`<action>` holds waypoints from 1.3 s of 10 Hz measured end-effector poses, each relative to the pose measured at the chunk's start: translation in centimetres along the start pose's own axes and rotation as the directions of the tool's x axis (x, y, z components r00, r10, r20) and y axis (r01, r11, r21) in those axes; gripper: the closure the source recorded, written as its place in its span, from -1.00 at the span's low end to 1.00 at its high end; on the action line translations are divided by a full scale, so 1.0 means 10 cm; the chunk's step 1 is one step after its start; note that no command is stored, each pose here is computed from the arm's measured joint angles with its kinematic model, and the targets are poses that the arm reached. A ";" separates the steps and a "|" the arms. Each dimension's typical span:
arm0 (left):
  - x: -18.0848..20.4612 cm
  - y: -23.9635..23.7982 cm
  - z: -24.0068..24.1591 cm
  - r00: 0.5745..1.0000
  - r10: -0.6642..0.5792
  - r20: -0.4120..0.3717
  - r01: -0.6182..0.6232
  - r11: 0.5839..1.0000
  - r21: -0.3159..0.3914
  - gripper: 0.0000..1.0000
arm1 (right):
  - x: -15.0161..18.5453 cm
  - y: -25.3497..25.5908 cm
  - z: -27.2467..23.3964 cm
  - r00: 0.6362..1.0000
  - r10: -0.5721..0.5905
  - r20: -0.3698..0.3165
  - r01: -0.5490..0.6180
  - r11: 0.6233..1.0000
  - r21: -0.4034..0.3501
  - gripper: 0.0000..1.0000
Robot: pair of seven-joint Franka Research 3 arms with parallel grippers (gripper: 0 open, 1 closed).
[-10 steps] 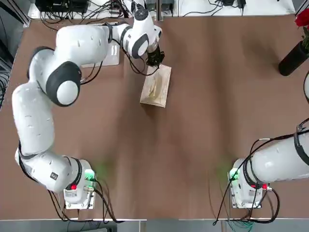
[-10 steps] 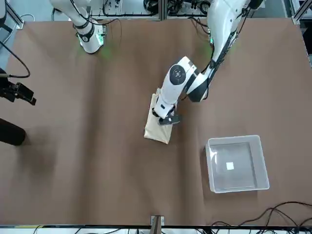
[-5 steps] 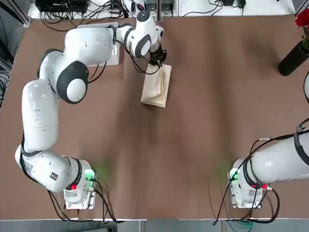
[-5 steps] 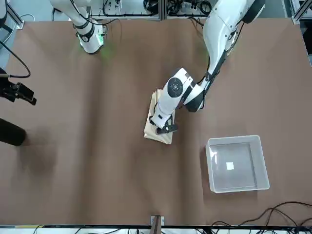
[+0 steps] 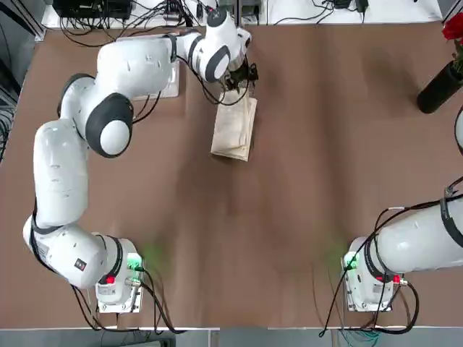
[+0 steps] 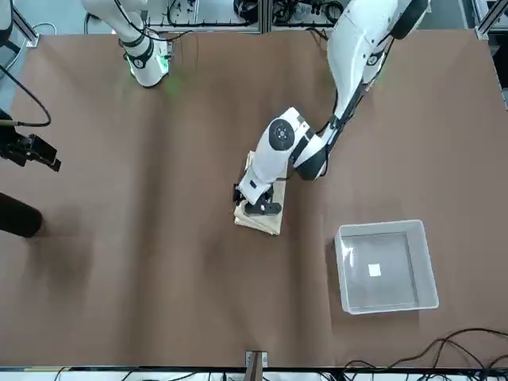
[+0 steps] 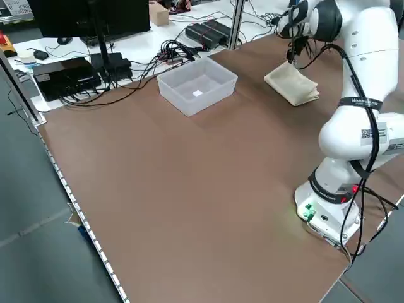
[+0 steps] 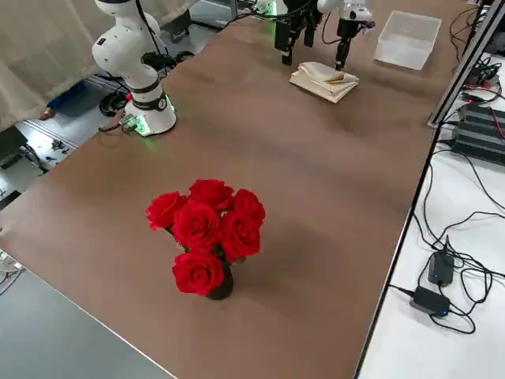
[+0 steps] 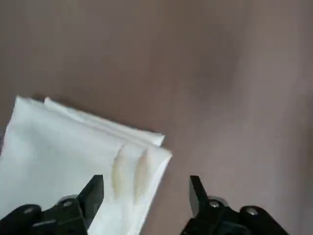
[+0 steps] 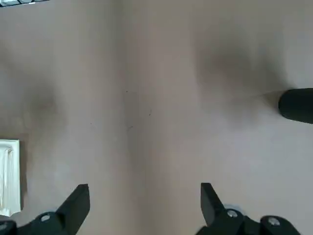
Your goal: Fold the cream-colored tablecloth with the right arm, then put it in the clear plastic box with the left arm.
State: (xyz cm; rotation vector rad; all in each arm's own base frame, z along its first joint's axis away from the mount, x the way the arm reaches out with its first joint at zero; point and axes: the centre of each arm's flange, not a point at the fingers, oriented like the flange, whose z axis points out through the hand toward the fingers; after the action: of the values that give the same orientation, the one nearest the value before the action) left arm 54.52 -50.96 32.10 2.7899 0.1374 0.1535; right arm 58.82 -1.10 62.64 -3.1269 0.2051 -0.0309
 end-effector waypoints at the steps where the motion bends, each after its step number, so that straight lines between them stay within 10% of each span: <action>1: 0.08 -0.02 -0.27 1.000 0.022 -0.010 -0.022 1.000 0.013 -0.71 | 0.00 0.00 0.00 1.000 0.000 -0.002 0.000 1.000 0.000 -1.00; 6: 0.46 -0.96 -0.55 0.983 0.163 0.081 -0.167 0.985 0.046 -0.73 | 0.01 -0.01 -0.01 1.000 -0.012 -0.014 0.012 1.000 0.001 -1.00; 13: 0.59 -1.95 0.42 0.929 0.296 0.222 -0.259 0.948 -0.184 -0.98 | -0.01 0.00 -0.08 0.990 -0.137 -0.024 0.136 0.991 -0.009 -1.00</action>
State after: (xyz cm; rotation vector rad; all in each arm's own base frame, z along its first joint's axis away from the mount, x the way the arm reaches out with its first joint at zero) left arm 59.39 -33.40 22.01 2.6337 -0.3209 -0.1137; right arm 58.71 -1.05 63.48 -3.1433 -0.0092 -0.0688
